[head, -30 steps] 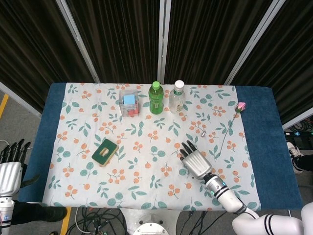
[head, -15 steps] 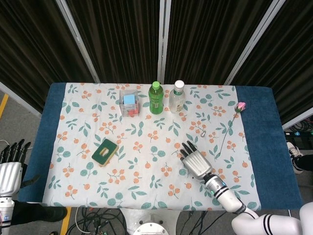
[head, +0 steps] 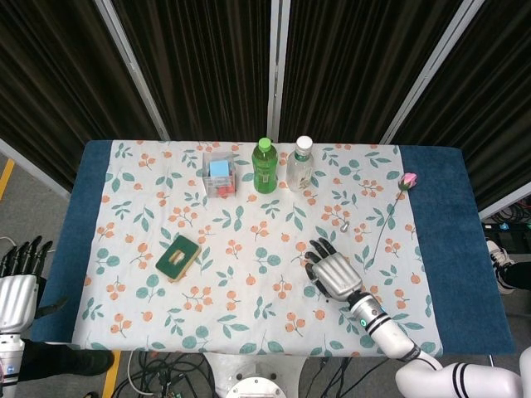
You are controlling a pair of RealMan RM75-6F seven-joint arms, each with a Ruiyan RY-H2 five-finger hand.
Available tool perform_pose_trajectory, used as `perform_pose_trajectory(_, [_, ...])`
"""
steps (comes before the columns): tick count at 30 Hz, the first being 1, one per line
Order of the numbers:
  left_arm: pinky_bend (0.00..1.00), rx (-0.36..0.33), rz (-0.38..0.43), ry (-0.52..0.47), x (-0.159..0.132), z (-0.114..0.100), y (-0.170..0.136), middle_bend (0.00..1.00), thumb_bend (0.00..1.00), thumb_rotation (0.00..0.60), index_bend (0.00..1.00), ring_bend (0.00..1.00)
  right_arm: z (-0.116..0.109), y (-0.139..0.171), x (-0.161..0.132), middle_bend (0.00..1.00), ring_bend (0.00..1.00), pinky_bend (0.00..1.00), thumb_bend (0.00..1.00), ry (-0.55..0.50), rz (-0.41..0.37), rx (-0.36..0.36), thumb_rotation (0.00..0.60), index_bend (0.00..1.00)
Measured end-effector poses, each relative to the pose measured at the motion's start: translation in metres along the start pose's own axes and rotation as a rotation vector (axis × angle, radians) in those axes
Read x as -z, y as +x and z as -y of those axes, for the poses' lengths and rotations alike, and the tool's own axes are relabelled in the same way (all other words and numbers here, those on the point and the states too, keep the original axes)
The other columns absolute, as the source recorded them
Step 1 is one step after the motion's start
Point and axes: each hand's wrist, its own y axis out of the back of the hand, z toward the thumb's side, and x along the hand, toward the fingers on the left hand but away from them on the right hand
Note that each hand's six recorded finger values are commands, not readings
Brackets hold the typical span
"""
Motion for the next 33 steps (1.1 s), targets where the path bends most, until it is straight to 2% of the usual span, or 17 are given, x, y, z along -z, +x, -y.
perform_pose_trajectory(8, [0.00,0.002,0.002,-0.002,0.000,0.000,0.001,0.00,0.06,0.600,0.09,0.00,-0.008,-0.005,0.014,0.24,0.00,0.00,0.36,-0.262,0.036,-0.028,0.600,0.59])
perform_pose_trajectory(12, [0.00,0.006,0.001,-0.001,-0.001,0.000,0.001,0.00,0.06,0.600,0.09,0.00,-0.007,-0.010,0.021,0.24,0.00,0.00,0.36,-0.352,0.044,-0.049,0.600,0.59])
perform_pose_trajectory(17, [0.00,0.006,0.001,0.001,-0.001,0.000,0.002,0.00,0.06,0.600,0.09,0.00,-0.005,-0.016,0.029,0.23,0.00,0.00,0.36,-0.401,0.046,-0.062,0.600,0.59])
perform_pose_trajectory(26, [0.00,0.008,0.001,0.003,-0.001,0.001,0.003,0.00,0.06,0.600,0.09,0.00,-0.005,-0.020,0.034,0.21,0.00,0.00,0.36,-0.423,0.034,-0.056,0.600,0.47])
perform_pose_trajectory(33, [0.00,0.010,0.002,0.005,-0.002,0.001,0.003,0.00,0.06,0.600,0.09,0.00,-0.004,-0.019,0.036,0.21,0.00,0.00,0.36,-0.426,0.032,-0.055,0.600,0.42])
